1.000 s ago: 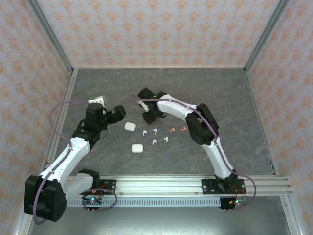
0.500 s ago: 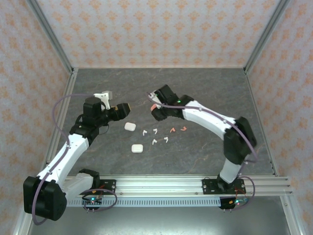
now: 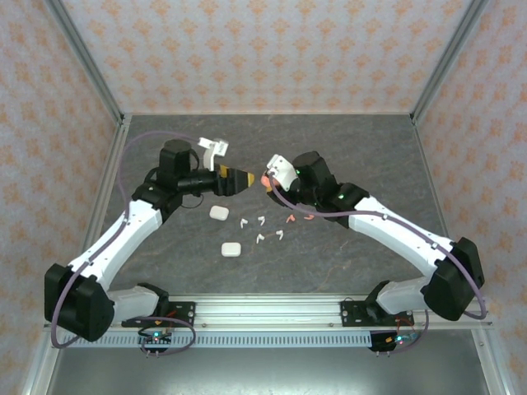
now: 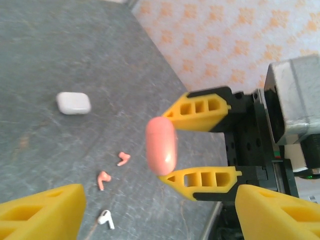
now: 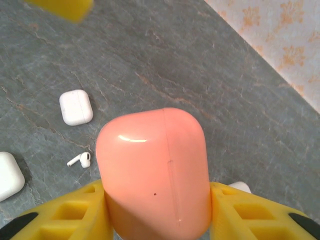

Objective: Insert wireless bluetooth earbuds into charging case

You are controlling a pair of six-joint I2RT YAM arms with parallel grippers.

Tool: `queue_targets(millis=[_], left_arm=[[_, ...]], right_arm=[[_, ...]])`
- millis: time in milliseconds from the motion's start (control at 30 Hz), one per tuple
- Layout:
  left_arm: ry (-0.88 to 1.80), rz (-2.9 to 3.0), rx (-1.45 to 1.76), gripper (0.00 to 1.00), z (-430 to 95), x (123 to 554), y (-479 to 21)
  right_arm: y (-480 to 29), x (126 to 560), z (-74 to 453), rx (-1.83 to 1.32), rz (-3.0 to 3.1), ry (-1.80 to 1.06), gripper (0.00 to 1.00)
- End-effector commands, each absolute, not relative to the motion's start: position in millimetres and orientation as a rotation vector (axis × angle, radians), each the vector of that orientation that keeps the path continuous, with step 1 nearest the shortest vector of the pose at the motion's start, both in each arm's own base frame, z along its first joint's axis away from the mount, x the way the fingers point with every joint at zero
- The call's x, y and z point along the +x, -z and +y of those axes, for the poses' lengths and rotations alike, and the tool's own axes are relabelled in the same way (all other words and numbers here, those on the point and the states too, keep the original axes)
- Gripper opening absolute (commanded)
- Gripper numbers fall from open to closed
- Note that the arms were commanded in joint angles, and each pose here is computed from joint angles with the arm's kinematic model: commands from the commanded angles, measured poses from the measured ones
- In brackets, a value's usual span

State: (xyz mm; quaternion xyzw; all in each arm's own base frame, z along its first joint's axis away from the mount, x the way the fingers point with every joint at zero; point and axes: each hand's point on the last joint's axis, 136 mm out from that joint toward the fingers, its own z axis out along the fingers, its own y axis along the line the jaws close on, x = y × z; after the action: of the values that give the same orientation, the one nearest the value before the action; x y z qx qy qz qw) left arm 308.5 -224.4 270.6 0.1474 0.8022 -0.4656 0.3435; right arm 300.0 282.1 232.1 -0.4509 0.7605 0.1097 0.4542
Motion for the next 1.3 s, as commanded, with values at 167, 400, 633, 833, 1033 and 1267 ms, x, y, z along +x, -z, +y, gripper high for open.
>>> queue_targets(millis=[167, 400, 633, 833, 1033, 1267], left_arm=[[1.282, 2.091, 0.46, 0.78, -251.1, 307.2, -272.0], [1.315, 2.089, 0.475, 0.63, -262.7, 309.6, -270.1], [1.34, 2.096, 0.48, 0.46, -270.5, 311.8, -266.4], [1.354, 2.098, 0.508, 0.29, -274.6, 308.8, -265.5], [1.342, 2.081, 0.531, 0.18, -273.8, 305.6, -269.6], [1.248, 1.983, 0.536, 0.11, -265.7, 308.4, -279.3]], right_arm=[[-253.3, 291.6, 293.5, -1.15, 1.755, -0.342, 0.45], [-253.5, 290.2, 293.2, -1.168, 1.746, -0.334, 0.46], [-253.6, 289.5, 294.5, -1.185, 1.734, -0.33, 0.46], [-255.4, 292.4, 295.5, -1.191, 1.72, -0.313, 0.46], [-253.4, 293.3, 293.8, -1.189, 1.756, -0.314, 0.51], [-263.4, 282.8, 273.3, -1.082, 1.858, -0.475, 0.84]])
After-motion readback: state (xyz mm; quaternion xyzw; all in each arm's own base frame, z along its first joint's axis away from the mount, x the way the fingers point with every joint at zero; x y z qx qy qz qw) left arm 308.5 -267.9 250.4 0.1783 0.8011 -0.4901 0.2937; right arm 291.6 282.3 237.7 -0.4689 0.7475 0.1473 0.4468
